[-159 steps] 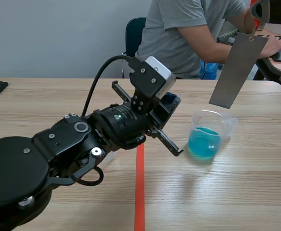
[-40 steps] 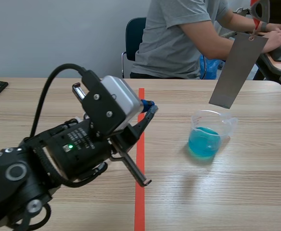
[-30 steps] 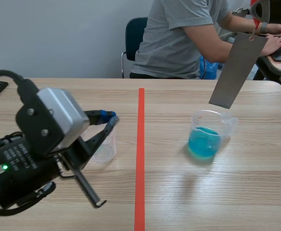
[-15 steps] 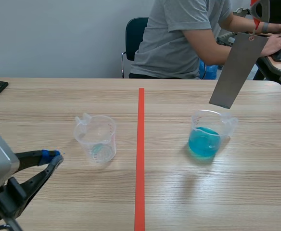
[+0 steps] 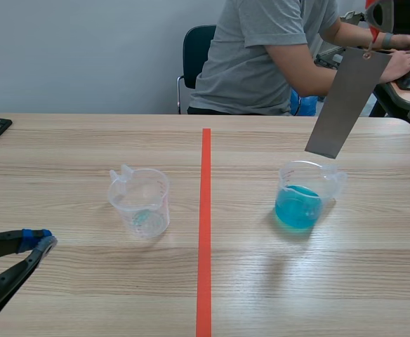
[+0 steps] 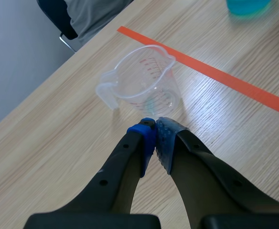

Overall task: Do the redox reaction experiment.
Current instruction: 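Put the plate into the left beaker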

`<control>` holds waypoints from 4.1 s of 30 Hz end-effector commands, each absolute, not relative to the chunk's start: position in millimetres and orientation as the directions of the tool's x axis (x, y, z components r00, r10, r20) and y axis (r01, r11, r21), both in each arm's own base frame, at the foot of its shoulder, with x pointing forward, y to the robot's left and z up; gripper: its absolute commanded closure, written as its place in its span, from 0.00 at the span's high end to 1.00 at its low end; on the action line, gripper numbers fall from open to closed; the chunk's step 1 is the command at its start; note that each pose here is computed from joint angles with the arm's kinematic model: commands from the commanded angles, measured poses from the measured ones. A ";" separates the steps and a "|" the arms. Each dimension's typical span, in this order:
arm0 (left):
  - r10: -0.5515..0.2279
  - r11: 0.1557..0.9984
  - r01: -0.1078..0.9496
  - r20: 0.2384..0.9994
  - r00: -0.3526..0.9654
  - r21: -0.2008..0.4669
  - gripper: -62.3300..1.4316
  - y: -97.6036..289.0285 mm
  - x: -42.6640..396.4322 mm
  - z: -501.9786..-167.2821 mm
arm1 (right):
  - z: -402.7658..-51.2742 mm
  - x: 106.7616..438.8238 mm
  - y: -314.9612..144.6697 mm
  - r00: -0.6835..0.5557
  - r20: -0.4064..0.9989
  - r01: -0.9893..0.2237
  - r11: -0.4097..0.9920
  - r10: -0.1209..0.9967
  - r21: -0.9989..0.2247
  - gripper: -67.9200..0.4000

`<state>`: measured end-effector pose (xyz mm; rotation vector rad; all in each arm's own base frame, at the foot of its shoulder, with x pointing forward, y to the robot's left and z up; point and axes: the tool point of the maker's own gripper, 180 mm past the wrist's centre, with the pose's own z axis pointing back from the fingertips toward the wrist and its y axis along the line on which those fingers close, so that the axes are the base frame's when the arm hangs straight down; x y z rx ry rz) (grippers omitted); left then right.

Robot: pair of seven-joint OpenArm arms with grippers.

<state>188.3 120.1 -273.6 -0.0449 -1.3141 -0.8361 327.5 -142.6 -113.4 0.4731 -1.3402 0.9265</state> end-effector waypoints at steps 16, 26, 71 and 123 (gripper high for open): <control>-0.482 0.743 0.444 0.861 -0.162 0.500 0.07 133.1 232.8 -220.3 | -91.9 325.4 -136.9 -0.105 0.954 -0.790 0.559 0.281 -0.251 0.02; -0.475 0.774 0.388 0.864 -0.167 0.501 0.07 136.2 250.8 -210.2 | -75.0 320.0 -111.1 -0.179 0.954 -0.799 0.531 0.240 -0.283 0.02; -0.469 0.780 0.383 0.868 -0.164 0.494 0.07 136.2 250.6 -210.5 | -101.2 315.1 98.0 -0.231 0.958 -0.888 0.365 0.172 -0.279 0.02; -0.469 0.780 0.383 0.868 -0.164 0.494 0.07 136.1 250.6 -210.4 | -215.9 342.8 118.2 -0.117 0.938 -0.911 0.342 0.325 -0.232 0.21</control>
